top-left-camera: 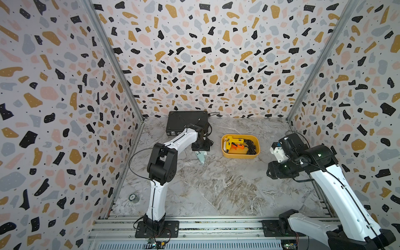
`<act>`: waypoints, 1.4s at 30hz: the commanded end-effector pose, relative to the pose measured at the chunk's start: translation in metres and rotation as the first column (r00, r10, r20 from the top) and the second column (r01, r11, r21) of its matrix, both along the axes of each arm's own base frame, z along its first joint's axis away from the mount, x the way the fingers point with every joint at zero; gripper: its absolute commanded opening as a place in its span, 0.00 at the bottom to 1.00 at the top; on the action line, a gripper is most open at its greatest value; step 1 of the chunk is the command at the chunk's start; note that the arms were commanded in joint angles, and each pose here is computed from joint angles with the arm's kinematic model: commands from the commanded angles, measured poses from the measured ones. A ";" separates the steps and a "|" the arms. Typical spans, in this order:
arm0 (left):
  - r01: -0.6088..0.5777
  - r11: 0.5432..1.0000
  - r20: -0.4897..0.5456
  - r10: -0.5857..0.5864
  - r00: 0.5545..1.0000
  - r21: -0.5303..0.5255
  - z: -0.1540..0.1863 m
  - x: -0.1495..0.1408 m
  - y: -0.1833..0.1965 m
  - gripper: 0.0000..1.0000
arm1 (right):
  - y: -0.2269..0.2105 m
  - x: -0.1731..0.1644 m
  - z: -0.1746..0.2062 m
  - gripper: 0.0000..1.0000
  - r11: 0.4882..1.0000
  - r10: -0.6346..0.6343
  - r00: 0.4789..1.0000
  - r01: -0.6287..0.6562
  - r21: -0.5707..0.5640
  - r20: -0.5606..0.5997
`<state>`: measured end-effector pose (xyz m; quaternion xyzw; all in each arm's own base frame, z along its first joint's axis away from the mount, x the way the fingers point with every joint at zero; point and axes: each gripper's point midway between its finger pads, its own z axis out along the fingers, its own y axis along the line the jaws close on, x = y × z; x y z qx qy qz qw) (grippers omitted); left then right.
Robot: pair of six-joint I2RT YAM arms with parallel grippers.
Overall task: Put the hot melt glue gun into the storage box
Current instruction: Pick up the hot melt adhesive gun from the center of the board.
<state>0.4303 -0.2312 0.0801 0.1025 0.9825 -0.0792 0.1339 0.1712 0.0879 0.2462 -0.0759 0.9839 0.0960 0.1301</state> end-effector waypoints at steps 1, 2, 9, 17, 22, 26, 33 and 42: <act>0.195 0.978 0.033 -0.198 0.980 0.070 0.011 0.004 -0.011 0.66 | -0.003 -0.005 -0.003 0.56 1.000 0.005 0.999 -0.006 -0.019 -0.032; 0.215 0.973 0.034 -0.218 0.975 0.082 0.011 0.007 -0.013 0.66 | -0.003 -0.005 -0.003 0.56 1.000 0.005 0.999 -0.005 -0.019 -0.035; 0.286 0.952 0.002 -0.288 0.958 0.112 -0.005 0.016 -0.025 0.66 | -0.003 -0.003 -0.001 0.56 1.000 0.006 0.999 -0.007 -0.028 -0.043; 0.260 0.954 -0.042 -0.257 0.966 0.152 -0.016 0.008 -0.014 0.67 | -0.004 -0.001 0.000 0.56 0.999 -0.001 0.999 -0.001 -0.037 -0.049; 0.118 0.977 -0.013 -0.117 0.993 0.175 -0.009 -0.007 0.007 0.74 | -0.004 -0.001 -0.002 0.56 0.999 -0.007 0.999 0.005 -0.041 -0.051; -0.023 0.988 0.007 0.022 1.000 0.155 -0.005 -0.023 0.020 0.74 | -0.005 0.000 -0.003 0.56 0.999 -0.007 0.999 0.004 -0.046 -0.054; -0.119 0.989 -0.072 0.126 0.989 0.093 -0.028 -0.043 0.019 0.74 | -0.004 0.001 -0.005 0.56 0.999 -0.010 0.999 0.007 -0.040 -0.051; -0.166 0.982 -0.113 0.175 0.978 0.085 -0.046 -0.034 0.023 0.68 | -0.004 -0.001 -0.002 0.56 0.999 -0.009 0.999 0.007 -0.034 -0.041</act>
